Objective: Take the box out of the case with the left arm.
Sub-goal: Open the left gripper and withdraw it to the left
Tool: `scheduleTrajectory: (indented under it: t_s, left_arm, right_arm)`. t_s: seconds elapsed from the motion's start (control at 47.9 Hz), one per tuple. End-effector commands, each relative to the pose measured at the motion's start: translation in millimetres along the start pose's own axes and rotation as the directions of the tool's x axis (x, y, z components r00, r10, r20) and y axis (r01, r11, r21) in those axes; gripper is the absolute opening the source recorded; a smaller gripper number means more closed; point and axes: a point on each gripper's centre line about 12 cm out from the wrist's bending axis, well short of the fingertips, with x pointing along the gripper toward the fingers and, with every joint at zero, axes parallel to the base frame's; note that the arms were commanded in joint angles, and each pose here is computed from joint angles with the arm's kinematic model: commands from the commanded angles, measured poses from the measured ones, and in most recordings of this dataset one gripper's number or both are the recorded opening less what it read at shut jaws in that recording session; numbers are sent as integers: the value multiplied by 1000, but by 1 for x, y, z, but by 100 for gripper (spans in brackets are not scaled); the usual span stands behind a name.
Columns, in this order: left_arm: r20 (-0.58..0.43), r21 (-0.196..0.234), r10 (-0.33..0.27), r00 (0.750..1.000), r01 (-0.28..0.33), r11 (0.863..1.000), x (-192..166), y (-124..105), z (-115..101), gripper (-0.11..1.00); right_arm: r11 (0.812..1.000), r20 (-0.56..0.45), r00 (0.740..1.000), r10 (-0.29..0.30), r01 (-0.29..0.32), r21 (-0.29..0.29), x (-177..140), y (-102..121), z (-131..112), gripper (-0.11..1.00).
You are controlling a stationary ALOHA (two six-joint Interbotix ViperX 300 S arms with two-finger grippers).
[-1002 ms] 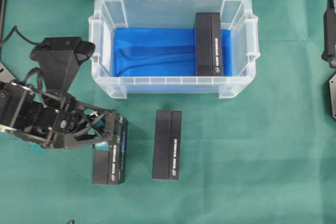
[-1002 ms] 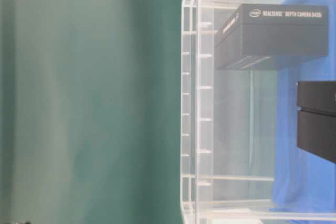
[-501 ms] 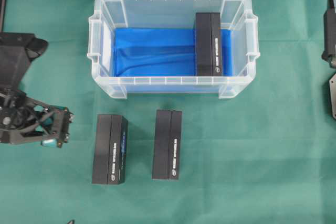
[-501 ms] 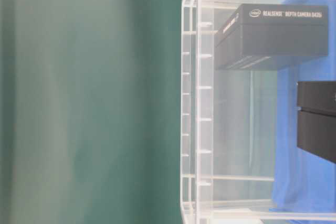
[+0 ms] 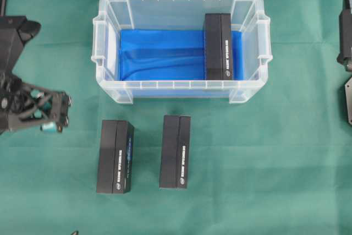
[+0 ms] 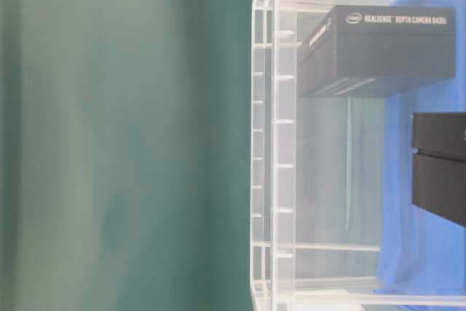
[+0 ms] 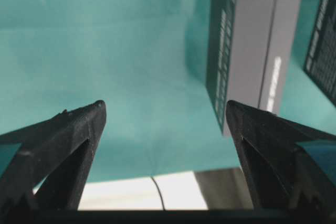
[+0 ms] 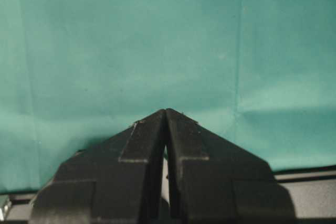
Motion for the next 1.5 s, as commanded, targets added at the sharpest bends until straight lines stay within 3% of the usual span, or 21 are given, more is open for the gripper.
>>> scheduleTrajectory:
  t_s: [0.0, 0.355, 0.605, 1.482]
  left_arm:
    - [12, -8, -23, 1000, 23, 1000, -7, 1, 13, 97]
    - [77, -18, -22, 997, 24, 1000, -11, 11, 81, 97]
    - [106, -11, -13, 994, 15, 1000, -14, 17, 114, 97]
    - [103, -17, -15, 995, 17, 1000, -15, 18, 118, 97]
  right_arm:
    - [1000, 12, 1000, 3, -3, 3, -3, 0, 2, 3]
    - [1000, 4, 1000, 2, -2, 3, 0, 0, 0, 3]
    - [1000, -2, 1000, 1, -1, 1, 2, 0, -1, 3]
    - [1000, -2, 1000, 1, -1, 1, 1, 0, 0, 3]
